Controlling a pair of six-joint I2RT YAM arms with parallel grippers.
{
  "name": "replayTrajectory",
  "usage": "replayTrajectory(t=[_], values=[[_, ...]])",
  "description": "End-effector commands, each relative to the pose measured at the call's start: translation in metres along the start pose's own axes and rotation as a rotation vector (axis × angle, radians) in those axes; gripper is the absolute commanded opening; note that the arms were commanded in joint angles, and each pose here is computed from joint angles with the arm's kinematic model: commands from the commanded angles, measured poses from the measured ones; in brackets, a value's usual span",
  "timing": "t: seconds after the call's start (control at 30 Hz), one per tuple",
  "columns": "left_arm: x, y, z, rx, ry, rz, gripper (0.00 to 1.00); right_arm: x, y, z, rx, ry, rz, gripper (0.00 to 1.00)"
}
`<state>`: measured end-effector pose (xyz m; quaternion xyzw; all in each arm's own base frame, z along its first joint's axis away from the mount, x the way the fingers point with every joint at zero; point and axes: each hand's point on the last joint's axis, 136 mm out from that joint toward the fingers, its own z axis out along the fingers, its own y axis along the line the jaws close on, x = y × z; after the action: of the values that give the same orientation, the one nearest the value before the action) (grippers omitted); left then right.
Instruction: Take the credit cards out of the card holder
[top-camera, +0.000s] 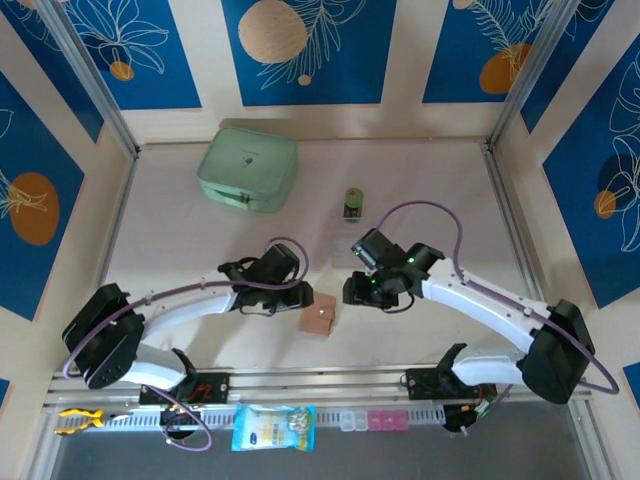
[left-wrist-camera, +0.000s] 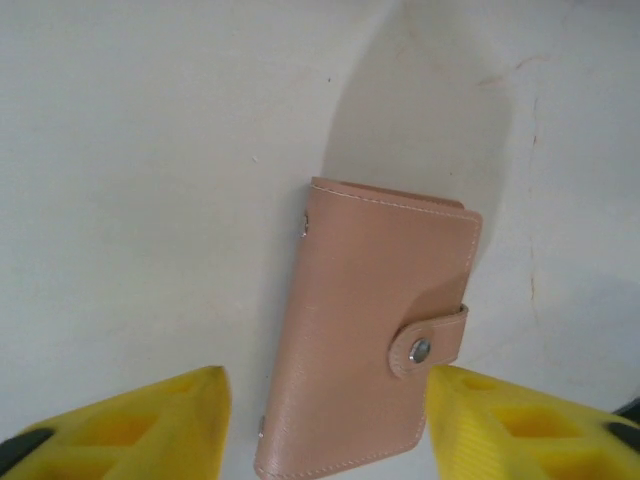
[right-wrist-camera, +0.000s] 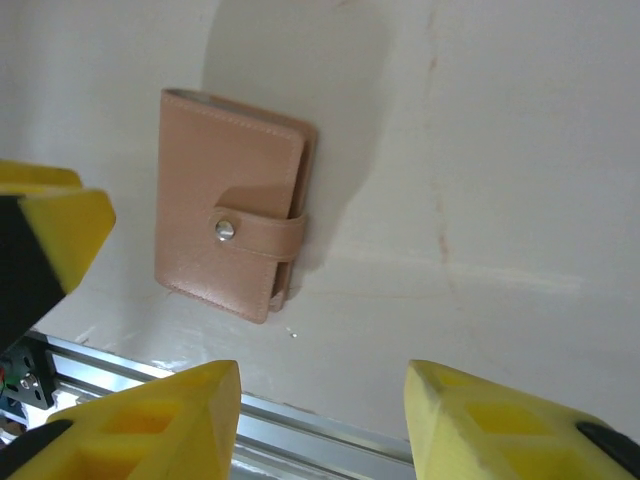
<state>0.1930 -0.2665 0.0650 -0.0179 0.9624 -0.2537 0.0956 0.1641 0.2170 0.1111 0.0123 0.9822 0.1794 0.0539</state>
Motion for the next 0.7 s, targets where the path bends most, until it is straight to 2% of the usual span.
replayTrajectory(t=[0.0, 0.13, 0.2, 0.33, 0.67], values=[[0.000, -0.024, 0.001, 0.141, 0.032, 0.005, 0.45, 0.001, 0.016, 0.011, 0.002, 0.003, 0.060, 0.44], [0.008, -0.013, 0.011, 0.093, 0.080, -0.003, 0.37, 0.003, 0.028, 0.025, 0.023, 0.029, 0.058, 0.41], [0.013, -0.005, 0.014, 0.061, 0.098, -0.004, 0.38, 0.005, 0.032, 0.031, 0.038, 0.045, 0.049, 0.40], [0.024, -0.001, 0.022, 0.084, 0.144, -0.016, 0.45, 0.007, 0.034, 0.039, 0.060, 0.062, 0.041, 0.40], [0.043, -0.026, 0.027, 0.184, 0.188, -0.029, 0.39, 0.011, 0.023, 0.039, 0.101, 0.069, 0.051, 0.37]])
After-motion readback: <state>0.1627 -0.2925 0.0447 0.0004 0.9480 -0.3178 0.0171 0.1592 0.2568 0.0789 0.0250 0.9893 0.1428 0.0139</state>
